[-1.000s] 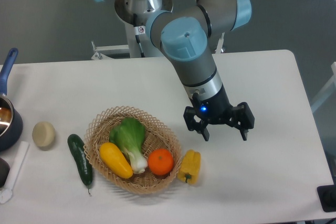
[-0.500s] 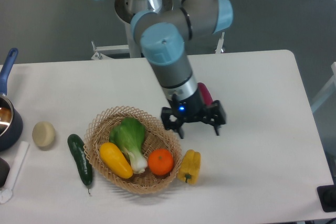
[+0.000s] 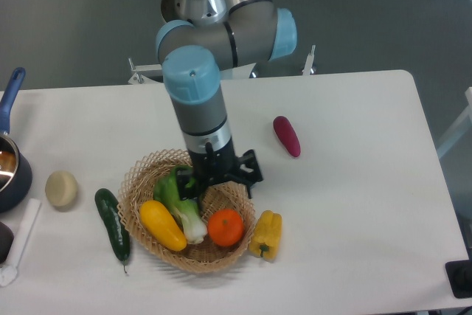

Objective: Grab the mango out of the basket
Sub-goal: 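Move the open gripper over the basket and lower toward the yellow mango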

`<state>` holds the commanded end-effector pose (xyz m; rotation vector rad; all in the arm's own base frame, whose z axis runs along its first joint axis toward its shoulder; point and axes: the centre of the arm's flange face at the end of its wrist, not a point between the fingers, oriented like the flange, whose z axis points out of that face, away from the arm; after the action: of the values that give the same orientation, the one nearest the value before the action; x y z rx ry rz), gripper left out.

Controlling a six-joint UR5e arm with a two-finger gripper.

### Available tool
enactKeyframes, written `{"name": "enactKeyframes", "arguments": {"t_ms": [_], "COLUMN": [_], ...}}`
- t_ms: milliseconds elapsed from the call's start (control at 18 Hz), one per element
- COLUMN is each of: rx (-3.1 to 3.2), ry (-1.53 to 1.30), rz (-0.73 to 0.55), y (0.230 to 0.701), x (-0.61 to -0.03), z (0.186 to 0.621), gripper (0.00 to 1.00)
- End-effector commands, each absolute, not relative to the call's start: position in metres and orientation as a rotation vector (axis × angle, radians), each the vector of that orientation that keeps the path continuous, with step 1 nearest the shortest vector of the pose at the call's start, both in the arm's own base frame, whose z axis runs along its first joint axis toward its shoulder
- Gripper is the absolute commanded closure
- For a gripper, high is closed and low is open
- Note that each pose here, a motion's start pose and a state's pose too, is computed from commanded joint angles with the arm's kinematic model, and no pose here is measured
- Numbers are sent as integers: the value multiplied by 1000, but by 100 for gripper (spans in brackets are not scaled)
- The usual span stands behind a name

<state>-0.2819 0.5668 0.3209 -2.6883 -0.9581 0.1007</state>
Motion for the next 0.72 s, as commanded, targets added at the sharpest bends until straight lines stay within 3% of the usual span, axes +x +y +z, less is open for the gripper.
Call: {"name": "enactKeyframes", "arguments": {"t_ms": [722], "rx": [-2729], "ry": [-951], "rz": [76], "y": [588], "x": [-258], "z": [303], "gripper": [0]}}
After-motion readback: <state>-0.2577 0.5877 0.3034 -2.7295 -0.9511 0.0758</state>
